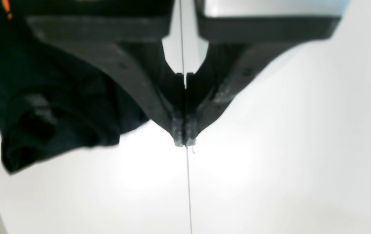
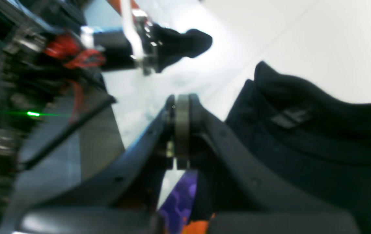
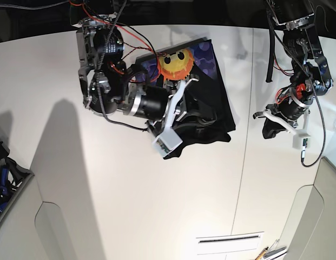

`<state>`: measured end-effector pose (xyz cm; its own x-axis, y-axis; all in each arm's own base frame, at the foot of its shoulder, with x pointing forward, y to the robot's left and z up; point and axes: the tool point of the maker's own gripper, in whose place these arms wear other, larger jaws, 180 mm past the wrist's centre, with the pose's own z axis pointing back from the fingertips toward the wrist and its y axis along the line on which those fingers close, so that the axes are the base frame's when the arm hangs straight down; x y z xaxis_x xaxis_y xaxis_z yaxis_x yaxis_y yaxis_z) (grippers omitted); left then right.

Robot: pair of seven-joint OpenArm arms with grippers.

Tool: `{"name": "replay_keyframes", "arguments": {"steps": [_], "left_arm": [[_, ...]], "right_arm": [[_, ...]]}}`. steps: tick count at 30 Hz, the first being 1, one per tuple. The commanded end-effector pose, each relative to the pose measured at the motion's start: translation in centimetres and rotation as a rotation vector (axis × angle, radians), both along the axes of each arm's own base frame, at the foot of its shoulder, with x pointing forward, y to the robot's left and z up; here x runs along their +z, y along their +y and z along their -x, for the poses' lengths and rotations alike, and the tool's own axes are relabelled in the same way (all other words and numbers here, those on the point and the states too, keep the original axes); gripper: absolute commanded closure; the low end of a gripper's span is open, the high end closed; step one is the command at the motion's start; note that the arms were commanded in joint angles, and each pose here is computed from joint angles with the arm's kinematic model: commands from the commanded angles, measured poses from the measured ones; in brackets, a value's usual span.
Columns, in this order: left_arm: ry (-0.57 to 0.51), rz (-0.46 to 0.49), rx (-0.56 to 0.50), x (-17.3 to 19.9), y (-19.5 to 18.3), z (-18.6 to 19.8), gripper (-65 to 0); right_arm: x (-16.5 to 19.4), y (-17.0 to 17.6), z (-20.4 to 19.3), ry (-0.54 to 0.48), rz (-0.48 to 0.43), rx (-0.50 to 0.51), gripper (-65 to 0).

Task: Fold the T-shirt properly
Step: 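Flip the bundle over with both grippers, exposing the sun print, then lay the folded shirt flat and open both grippers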

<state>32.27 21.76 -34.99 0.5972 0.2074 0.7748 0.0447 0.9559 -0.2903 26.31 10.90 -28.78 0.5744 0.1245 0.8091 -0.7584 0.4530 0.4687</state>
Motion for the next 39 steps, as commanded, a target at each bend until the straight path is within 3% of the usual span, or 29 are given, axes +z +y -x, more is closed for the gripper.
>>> {"name": "replay_keyframes", "arguments": {"steps": [1,10,16,22,29,35,39], "left_arm": [[-0.051,-0.002,-0.003,1.4,0.1,-0.6,0.0],[-0.030,-0.002,-0.002,0.7,0.1,0.1,0.0],[-0.030,-0.002,-0.002,0.8,0.1,0.1,0.0],[-0.030,-0.002,-0.002,0.7,0.1,0.1,0.0],[-0.031,-0.001,-0.002,0.8,0.1,0.1,0.0],[-0.031,0.000,-0.002,0.8,0.1,0.1,0.0],[-0.037,0.014,-0.003,0.9,-0.1,0.0,0.0]], "right_arm": [[1.0,0.7,-0.5,-0.039,-0.026,0.000,0.0],[-8.5,-0.2,0.9,0.143,0.221,0.006,0.0],[-12.2,-5.4,0.9,0.195,0.342,-0.031,0.0],[-13.4,-13.3,-1.3,0.228,0.420,-0.187,0.0],[-12.6,-22.2,-2.8,0.278,0.423,-0.369,0.0],[-11.9,-28.3,-3.1,0.273,0.512,-0.435,0.0],[-11.6,-30.1,-3.1,0.263,0.553,-0.443,0.0]]}}
